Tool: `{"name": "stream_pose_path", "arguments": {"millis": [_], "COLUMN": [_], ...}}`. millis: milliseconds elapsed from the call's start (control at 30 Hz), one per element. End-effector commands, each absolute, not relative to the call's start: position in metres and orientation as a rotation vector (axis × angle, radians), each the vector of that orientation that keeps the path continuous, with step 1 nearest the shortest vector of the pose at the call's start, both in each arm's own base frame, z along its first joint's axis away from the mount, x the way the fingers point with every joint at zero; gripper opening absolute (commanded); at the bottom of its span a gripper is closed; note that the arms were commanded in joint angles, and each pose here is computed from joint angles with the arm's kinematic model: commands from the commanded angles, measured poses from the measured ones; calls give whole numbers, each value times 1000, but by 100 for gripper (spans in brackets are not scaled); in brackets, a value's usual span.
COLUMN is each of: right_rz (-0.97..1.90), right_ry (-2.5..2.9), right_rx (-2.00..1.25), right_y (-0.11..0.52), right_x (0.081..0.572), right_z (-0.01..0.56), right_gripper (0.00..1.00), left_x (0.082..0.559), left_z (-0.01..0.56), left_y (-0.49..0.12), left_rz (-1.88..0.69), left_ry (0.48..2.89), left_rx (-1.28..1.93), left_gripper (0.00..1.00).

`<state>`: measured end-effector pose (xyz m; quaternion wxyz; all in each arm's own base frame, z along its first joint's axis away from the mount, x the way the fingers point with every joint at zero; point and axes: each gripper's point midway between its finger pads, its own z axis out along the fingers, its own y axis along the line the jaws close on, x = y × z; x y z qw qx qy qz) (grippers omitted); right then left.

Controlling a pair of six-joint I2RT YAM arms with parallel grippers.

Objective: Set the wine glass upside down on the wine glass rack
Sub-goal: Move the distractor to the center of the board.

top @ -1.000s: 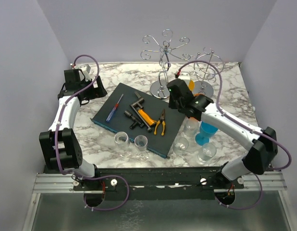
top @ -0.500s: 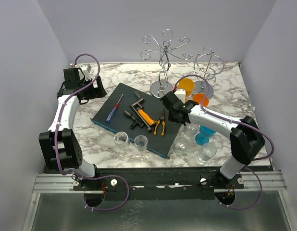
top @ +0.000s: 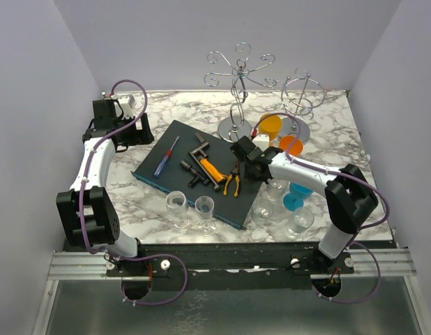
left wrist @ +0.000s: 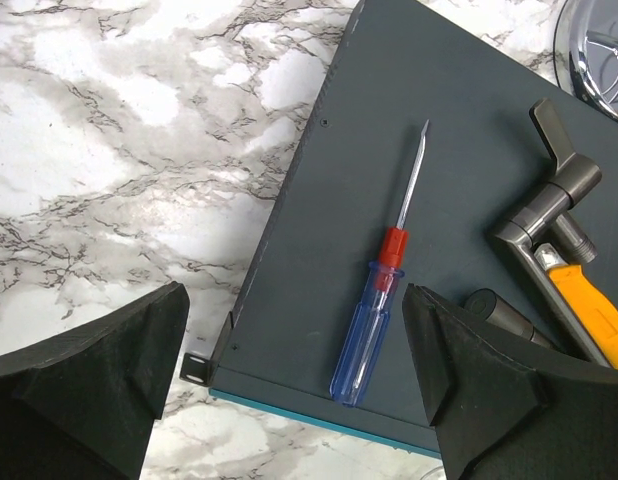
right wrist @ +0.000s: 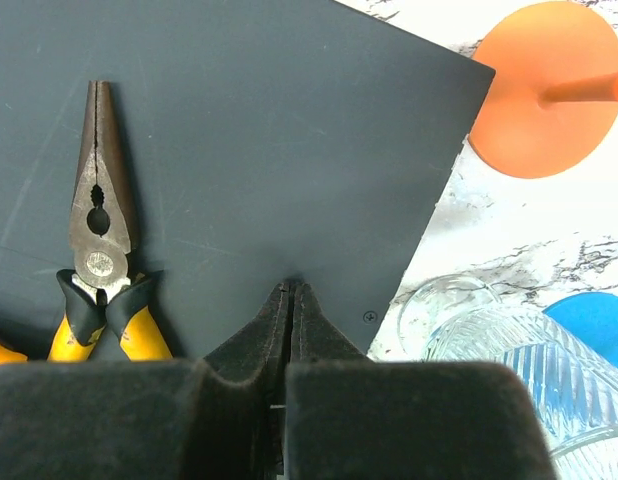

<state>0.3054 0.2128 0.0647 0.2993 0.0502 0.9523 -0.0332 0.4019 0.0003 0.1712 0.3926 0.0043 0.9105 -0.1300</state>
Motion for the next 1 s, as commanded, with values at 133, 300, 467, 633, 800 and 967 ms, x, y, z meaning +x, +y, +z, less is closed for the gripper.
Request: {"name": "stream_pose_path", "arguments": {"millis": [133, 300, 467, 633, 800, 967], "right_rz": [-224, -251, -261, -278, -307, -269], "right_ry": [2641, 2643, 2642, 2641, 2644, 2642], "right_rx": [162, 182, 197, 196, 201, 201], "right_y": [180, 167, 159, 151, 140, 145], "right_x": [268, 260, 259, 255, 251, 254], "right_z": [46, 52, 54, 50, 44, 39], "right_gripper": [0, 0, 0, 0, 0, 0], "left_x": [402, 404, 403, 404, 403, 402], "left_z": [165, 162, 157, 158, 161, 157], "left_y": [-2, -4, -8, -12, -14, -15], "left_rz": [-353, -359, -362, -361, -355, -357], "left_ry": [2328, 2337, 2348, 2343, 2335, 2345], "left_rx": [23, 37, 50, 74, 91, 89], "left_gripper": [94, 92, 91, 89, 89, 88]}}
